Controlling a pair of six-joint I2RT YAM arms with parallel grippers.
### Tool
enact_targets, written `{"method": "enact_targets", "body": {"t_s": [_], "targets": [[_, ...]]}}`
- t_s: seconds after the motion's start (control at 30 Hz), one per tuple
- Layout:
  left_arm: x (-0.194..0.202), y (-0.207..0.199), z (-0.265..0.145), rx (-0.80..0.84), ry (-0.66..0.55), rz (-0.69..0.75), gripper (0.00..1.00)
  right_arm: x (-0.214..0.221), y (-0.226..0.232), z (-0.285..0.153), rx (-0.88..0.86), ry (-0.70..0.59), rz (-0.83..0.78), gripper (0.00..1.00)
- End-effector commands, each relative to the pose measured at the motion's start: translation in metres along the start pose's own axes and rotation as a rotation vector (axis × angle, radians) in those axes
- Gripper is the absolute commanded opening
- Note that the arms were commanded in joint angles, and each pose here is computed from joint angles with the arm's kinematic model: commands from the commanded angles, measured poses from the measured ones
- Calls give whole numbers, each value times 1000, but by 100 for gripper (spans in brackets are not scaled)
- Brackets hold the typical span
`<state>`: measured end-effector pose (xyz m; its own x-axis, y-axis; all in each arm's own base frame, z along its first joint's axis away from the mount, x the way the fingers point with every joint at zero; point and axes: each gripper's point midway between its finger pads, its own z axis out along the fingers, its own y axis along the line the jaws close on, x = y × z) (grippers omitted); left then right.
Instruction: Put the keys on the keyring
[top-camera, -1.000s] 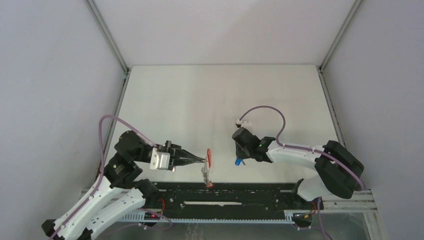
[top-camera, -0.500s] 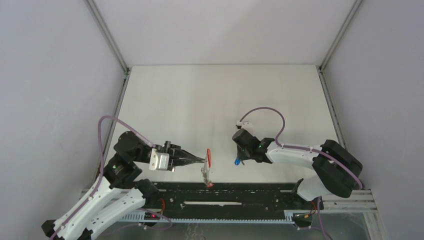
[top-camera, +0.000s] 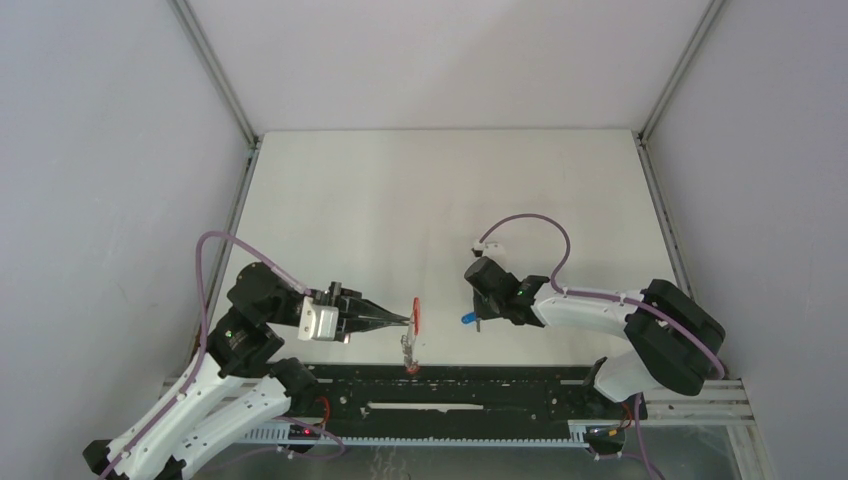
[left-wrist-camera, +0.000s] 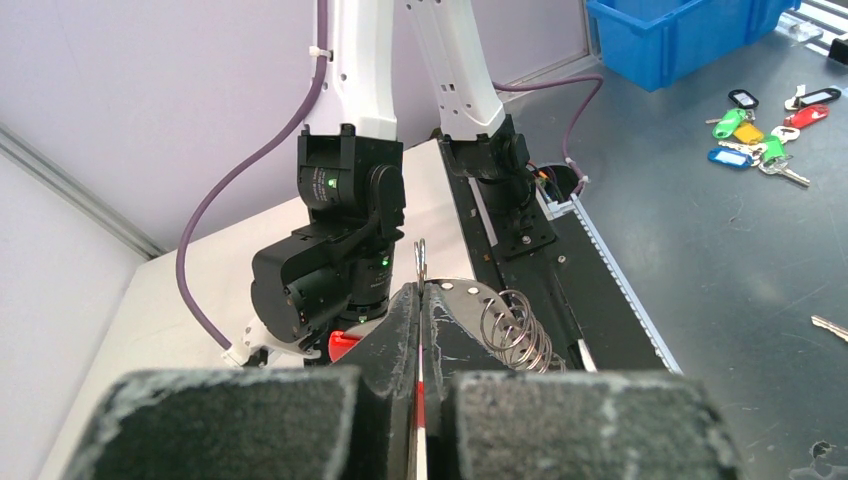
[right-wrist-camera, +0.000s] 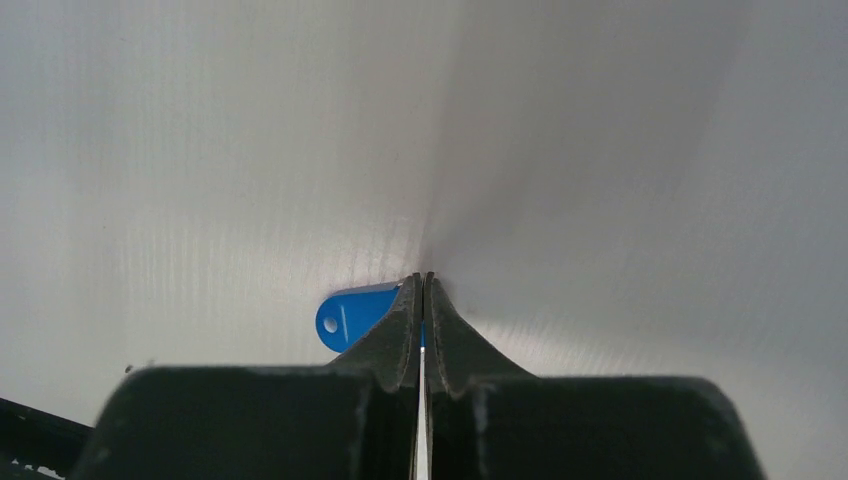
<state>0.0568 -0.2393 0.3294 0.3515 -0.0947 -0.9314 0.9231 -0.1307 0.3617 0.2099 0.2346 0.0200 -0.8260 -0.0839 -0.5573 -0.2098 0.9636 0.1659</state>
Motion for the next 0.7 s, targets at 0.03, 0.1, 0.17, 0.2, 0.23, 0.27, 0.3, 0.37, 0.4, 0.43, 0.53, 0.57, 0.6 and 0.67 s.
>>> {"method": "enact_targets", "body": {"t_s": [0.03, 0.1, 0.17, 0.2, 0.23, 0.27, 0.3, 0.37, 0.4, 0.43, 0.53, 0.57, 0.6, 0.67], "targets": [[-19, 7, -3, -29, -26, 53, 0, 0, -6, 1, 22, -7, -1, 0], [-16, 6, -2, -24, -19, 47, 0, -4, -4, -5, 10, -18, -13, 0], [-12, 6, -2, -22, -9, 33, 0, -14, 6, -20, -48, -69, -69, 0], [-11, 6, -1, -22, -7, 27, 0, -19, 16, -29, -97, -111, -146, 0], [-9, 5, -1, -19, -6, 18, 0, -23, 27, -42, -147, -177, -230, 0], [-8, 5, 0, -14, -7, 6, 0, -27, 41, -57, -211, -250, -315, 0], [-8, 4, 0, -12, -11, -13, 0, -27, 53, -71, -280, -320, -410, 0], [-10, 5, 1, -15, -20, -28, 0, -30, 68, -99, -377, -432, -544, 0], [-10, 6, 2, -17, -25, -33, 0, -33, 73, -113, -427, -468, -576, 0], [-11, 6, 2, -19, -32, -37, 0, -37, 78, -127, -473, -500, -598, 0], [-16, 7, 4, -14, -54, -60, 0, -41, 89, -171, -619, -589, -726, 0], [-19, 8, 5, -14, -67, -54, 0, -43, 91, -184, -648, -628, -775, 0], [-21, 8, 5, -13, -73, -57, 0, -44, 94, -198, -689, -660, -826, 0], [-24, 7, 5, -7, -83, -63, 0, -44, 98, -219, -745, -709, -940, 0]]}}
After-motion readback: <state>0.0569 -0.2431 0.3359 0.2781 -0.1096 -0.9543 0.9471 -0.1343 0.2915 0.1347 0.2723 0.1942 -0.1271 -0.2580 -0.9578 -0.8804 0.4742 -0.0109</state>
